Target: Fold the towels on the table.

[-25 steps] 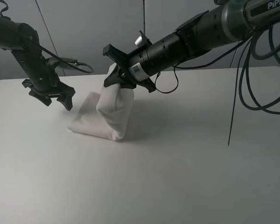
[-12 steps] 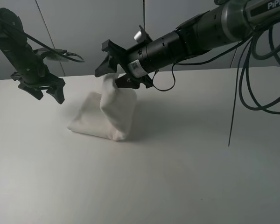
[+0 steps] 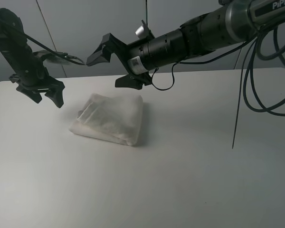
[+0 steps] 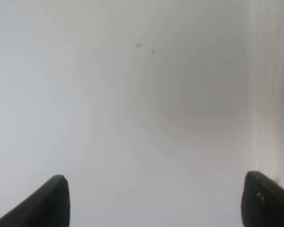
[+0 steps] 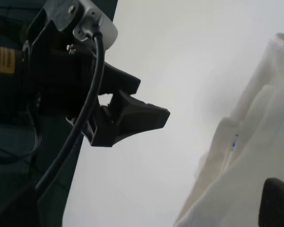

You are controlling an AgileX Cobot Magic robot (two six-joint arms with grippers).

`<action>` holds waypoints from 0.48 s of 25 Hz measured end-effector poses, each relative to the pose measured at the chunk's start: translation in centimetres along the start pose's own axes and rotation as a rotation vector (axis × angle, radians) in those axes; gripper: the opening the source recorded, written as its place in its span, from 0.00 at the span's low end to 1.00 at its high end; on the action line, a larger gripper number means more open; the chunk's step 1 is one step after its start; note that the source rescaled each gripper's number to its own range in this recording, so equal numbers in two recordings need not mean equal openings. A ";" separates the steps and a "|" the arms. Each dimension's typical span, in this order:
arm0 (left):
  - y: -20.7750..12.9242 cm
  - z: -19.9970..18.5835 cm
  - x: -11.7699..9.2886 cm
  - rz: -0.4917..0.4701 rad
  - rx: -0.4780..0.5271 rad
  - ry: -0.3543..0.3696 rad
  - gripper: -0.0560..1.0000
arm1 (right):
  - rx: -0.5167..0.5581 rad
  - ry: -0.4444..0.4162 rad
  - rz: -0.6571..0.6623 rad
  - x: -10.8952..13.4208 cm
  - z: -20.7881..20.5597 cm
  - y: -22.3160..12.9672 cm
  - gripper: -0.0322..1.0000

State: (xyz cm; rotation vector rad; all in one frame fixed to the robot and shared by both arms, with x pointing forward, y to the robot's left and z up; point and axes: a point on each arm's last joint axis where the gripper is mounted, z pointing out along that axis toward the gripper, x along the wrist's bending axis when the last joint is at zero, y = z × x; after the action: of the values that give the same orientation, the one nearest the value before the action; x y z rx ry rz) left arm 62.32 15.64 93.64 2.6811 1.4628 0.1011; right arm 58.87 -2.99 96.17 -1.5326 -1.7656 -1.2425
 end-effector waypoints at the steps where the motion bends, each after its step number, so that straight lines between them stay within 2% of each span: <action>1: -0.1 -0.1 0.0 0.002 0.005 0.005 0.93 | 0.010 -0.008 -0.017 0.0 0.0 -0.1 1.00; 4: -0.1 -0.9 0.0 0.002 -0.007 0.007 0.93 | 0.042 -0.048 -0.115 0.3 -0.6 -0.3 1.00; 8: -0.5 -4.3 0.0 0.010 -0.068 0.033 0.93 | 0.053 -0.146 -0.276 1.6 -2.6 -0.1 1.00; 12: -1.5 -9.6 0.0 0.019 -0.172 0.082 0.93 | 0.042 -0.310 -0.437 3.2 -6.0 0.4 1.00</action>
State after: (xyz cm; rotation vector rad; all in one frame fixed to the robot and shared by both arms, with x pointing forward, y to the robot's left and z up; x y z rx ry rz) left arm 60.12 16.87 103.04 2.5813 1.3808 0.3254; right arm 57.28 -6.56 101.75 -1.4194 -2.4107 -1.1940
